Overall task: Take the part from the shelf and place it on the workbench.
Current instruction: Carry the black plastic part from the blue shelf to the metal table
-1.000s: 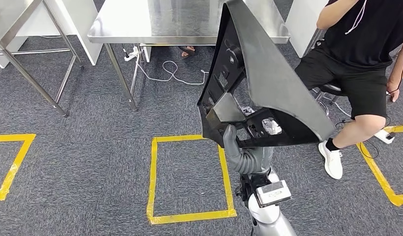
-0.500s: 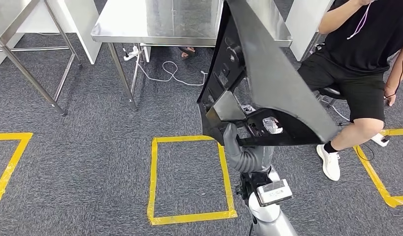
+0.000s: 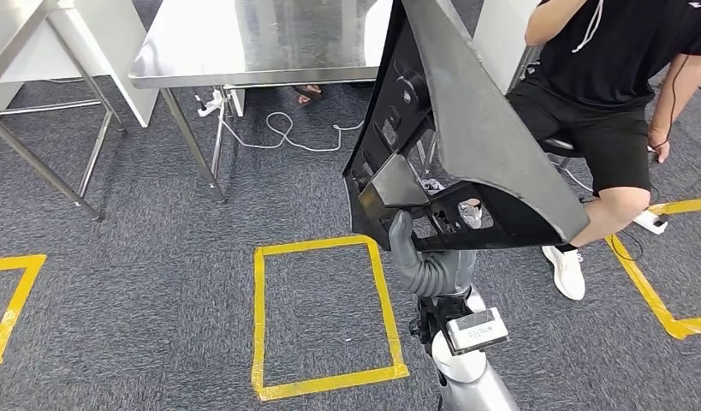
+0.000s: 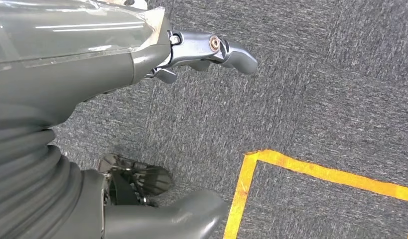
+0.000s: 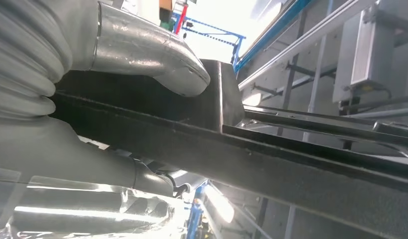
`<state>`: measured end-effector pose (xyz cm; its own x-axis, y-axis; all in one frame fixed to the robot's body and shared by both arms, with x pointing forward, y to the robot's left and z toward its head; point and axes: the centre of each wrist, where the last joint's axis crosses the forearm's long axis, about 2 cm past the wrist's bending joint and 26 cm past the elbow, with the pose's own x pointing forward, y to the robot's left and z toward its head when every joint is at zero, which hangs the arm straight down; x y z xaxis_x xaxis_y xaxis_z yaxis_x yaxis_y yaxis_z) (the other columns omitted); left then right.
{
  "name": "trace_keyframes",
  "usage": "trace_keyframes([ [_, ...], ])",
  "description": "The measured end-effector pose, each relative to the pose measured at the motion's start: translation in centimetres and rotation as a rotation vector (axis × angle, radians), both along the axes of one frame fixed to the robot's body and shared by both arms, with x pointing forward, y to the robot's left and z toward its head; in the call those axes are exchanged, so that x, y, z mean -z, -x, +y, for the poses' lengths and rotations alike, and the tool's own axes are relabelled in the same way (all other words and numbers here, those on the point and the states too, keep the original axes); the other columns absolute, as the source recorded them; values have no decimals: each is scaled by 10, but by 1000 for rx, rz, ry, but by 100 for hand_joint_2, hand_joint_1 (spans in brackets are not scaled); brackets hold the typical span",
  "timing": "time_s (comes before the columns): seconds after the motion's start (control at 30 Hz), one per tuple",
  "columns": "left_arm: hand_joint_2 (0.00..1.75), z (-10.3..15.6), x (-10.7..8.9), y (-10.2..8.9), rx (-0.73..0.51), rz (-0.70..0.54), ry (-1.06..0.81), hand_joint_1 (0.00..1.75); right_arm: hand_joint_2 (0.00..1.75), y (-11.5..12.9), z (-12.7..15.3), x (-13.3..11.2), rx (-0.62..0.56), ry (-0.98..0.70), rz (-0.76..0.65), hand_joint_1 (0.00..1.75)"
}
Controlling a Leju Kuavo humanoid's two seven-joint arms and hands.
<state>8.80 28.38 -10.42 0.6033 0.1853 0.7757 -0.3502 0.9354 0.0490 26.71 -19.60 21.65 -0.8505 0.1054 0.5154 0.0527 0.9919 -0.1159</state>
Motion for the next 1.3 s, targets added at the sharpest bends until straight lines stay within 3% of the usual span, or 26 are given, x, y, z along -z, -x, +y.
trace_keyframes([
  [1.3,175,1,0,-1,10,-10,-10,0,175,-6,6,5,-4,33,38,175],
])
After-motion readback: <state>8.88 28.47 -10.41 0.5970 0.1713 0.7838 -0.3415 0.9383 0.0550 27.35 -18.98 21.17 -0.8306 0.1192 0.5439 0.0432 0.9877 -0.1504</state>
